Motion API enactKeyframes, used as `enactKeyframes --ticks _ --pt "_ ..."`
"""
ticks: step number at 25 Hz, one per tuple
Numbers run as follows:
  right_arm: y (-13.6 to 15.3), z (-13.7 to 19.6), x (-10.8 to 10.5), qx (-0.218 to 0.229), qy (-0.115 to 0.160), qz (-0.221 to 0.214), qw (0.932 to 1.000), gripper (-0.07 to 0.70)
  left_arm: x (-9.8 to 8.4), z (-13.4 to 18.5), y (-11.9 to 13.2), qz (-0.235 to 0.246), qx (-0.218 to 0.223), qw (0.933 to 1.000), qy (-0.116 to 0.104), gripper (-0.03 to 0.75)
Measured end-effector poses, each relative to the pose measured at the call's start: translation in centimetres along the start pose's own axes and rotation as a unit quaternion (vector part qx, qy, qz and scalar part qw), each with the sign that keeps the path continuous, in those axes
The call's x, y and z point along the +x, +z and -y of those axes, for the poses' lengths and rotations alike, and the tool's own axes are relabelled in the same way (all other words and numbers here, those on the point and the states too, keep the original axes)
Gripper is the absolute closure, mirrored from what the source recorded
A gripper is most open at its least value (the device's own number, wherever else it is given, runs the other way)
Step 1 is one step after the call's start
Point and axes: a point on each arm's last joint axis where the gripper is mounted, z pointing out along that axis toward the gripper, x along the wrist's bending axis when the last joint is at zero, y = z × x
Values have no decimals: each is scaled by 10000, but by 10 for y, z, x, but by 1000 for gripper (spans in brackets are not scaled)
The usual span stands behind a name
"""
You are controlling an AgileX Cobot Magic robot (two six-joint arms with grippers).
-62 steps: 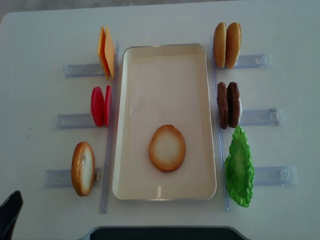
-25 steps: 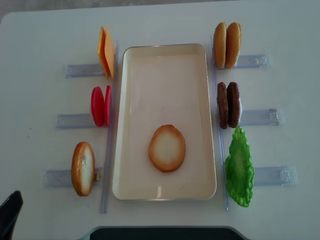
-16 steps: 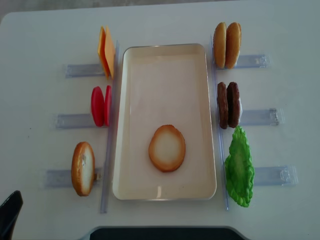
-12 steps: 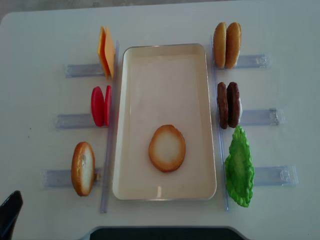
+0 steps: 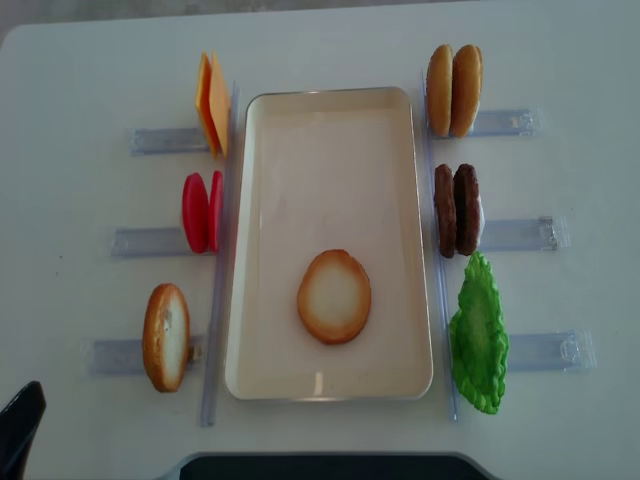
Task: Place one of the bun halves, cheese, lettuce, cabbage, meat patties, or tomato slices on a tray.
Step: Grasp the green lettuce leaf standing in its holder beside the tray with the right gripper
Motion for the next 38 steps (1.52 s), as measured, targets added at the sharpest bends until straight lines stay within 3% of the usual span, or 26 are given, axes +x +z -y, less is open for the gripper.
enactKeyframes --ticks 5,9,16,22,30,38 --pt "10 -32 -1 798 67 -30 9968 48 0 0 0 0 0 10000 0 307" --pt "23 -60 -3 1445 198 -37 9893 48 0 0 0 0 -2 10000 0 307" --pt "51 -106 -5 2011 279 -36 9792 48 0 0 0 0 -2 10000 0 307" --pt "78 -115 -4 2508 441 -113 9670 48 0 0 0 -1 -6 10000 0 307" --pt "77 -117 8 2488 780 -691 9629 48 0 0 0 -1 -6 10000 0 307" --pt "72 -115 35 2643 675 -1359 9524 48 0 0 0 -1 -6 10000 0 307"
